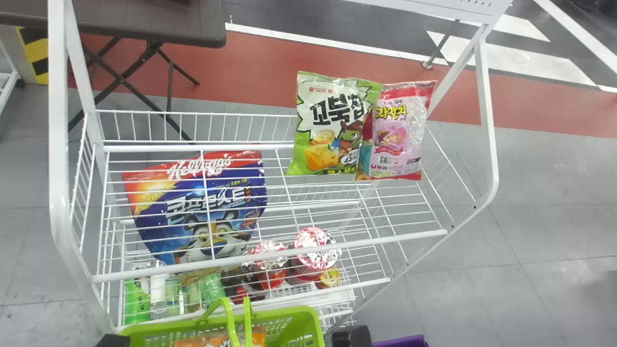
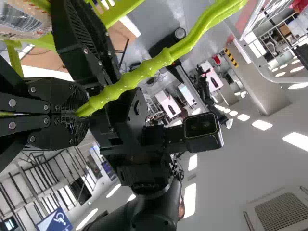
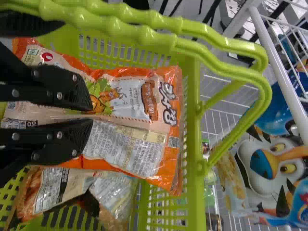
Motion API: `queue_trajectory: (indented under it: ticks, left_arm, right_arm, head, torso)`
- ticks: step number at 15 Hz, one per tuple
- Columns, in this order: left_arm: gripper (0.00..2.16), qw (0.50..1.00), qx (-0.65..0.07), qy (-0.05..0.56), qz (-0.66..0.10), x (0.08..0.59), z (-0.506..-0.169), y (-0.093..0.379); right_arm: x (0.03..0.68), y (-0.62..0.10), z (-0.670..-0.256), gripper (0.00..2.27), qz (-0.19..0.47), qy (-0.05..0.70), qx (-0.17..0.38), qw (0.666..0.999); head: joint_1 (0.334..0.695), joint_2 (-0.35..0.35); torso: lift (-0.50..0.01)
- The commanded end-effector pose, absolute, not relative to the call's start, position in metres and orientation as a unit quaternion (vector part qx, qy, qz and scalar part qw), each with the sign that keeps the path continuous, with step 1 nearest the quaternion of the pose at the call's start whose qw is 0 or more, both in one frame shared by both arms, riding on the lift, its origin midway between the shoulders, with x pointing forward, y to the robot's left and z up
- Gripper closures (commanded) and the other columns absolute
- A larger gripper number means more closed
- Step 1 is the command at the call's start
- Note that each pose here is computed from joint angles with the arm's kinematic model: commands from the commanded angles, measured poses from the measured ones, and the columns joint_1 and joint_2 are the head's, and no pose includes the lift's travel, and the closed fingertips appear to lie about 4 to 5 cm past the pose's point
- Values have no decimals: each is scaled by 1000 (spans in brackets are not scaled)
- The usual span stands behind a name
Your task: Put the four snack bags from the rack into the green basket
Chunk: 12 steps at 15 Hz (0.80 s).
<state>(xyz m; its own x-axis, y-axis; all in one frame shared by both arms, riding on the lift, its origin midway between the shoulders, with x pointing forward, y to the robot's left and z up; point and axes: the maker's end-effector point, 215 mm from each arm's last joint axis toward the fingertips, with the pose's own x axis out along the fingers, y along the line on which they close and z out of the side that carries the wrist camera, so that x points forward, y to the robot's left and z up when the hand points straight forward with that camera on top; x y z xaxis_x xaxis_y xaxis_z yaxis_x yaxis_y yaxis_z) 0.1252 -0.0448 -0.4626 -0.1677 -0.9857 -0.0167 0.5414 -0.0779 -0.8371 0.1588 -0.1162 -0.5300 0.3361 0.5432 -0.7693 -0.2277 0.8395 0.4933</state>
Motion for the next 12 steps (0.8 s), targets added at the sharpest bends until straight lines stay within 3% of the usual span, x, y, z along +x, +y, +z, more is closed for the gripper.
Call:
queue_trajectory:
  ticks: [1,7,8,10,12]
  left_arm:
    - [2128,570,-302,367,-670,125,-462,-45]
    - [2128,571,-300,370,-669,124,-463,-45]
    - [2128,569,-300,371,-669,123,-463,-46]
    - [2128,570,-298,370,-670,124,-463,-48]
    - [2128,567,-297,372,-672,121,-463,-51]
  right_arm:
    - [167,-134,-530,60,223,519,144,812]
    - [228,-179,-504,73,182,446,143,865]
    - [251,-185,-490,80,176,410,138,884]
    - [334,-208,-427,83,150,246,95,953]
    - [390,-221,-381,83,126,136,62,981]
  head:
    - [695,-350]
    - [695,-350]
    - [695,-350]
    - [695,-350]
    - [695,-350]
  torso:
    - [-6]
    - [-6]
    - [-6]
    - [-6]
    - [-6]
